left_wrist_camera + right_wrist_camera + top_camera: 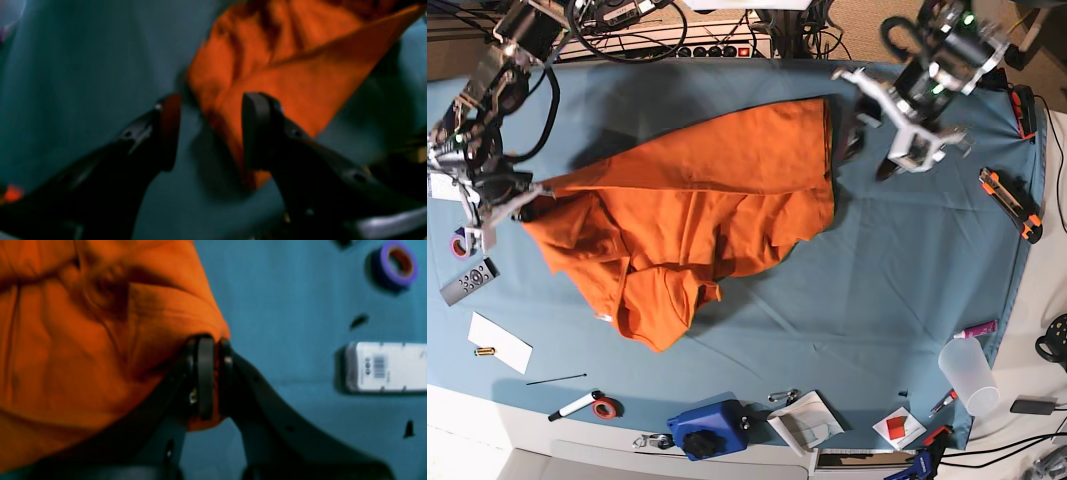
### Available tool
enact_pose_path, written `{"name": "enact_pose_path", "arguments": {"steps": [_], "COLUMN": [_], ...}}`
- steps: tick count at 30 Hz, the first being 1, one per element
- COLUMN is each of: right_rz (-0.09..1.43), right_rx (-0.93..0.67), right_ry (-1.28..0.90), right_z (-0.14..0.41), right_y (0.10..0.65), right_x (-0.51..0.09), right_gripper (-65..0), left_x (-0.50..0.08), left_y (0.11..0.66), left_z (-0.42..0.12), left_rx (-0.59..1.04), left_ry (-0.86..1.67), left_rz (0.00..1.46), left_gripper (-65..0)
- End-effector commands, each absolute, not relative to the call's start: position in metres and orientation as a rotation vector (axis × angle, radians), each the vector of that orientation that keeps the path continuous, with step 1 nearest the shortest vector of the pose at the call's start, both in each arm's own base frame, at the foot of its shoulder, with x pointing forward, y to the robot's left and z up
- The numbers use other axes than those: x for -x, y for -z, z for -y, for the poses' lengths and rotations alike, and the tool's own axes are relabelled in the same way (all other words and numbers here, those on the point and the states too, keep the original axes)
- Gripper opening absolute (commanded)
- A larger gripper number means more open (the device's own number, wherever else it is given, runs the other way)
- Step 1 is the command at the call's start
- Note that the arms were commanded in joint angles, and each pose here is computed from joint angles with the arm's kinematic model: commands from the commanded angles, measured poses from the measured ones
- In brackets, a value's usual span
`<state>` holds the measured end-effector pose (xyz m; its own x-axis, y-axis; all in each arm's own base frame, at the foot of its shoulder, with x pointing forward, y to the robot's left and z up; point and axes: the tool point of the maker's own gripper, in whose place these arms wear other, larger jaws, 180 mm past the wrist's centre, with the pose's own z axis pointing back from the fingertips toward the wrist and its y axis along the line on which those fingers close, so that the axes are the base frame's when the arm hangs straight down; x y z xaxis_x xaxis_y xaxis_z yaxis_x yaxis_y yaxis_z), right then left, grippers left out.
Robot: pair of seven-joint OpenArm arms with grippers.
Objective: Layout the t-shirt on the table in an organized manner, then fold the t-shirt properly
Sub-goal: 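Pull the t-shirt edge outward with the right gripper, left gripper approaching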
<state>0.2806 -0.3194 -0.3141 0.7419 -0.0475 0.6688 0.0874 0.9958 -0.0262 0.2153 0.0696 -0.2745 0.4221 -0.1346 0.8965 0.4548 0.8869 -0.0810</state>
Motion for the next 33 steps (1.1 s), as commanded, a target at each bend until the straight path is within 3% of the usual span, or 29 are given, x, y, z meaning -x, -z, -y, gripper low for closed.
{"name": "enact_pose_path", "arguments": {"steps": [1,11,26,31,33], "right_rz": [0.763,0.679,0.67,0.671,0.671], "right_rx": [0.082,0.091,0.09,0.09,0.09], "right_ry": [0.067,0.072,0.072,0.072,0.072], "right_z": [0.328,0.331,0.331,0.331,0.331], "right_y": [0.304,0.326,0.327,0.327,0.327], "right_x": [-0.281,-0.252,-0.25,-0.25,-0.251], "right_gripper": [-65.0,-65.0,-65.0,-65.0,-65.0], "left_x": [-0.221,-0.273,-0.324,-0.309,-0.309], "left_y": [0.272,0.311,0.378,0.389,0.383], "left_z": [-0.064,-0.047,-0.061,-0.041,-0.034], "left_rx": [0.338,0.327,0.347,0.508,0.56], "left_ry": [0.391,0.437,0.388,0.401,0.386], "left_rz": [1.1,1.055,0.766,0.624,0.63], "left_gripper": [-34.7,-34.7,-34.4,-34.4,-34.5]}}
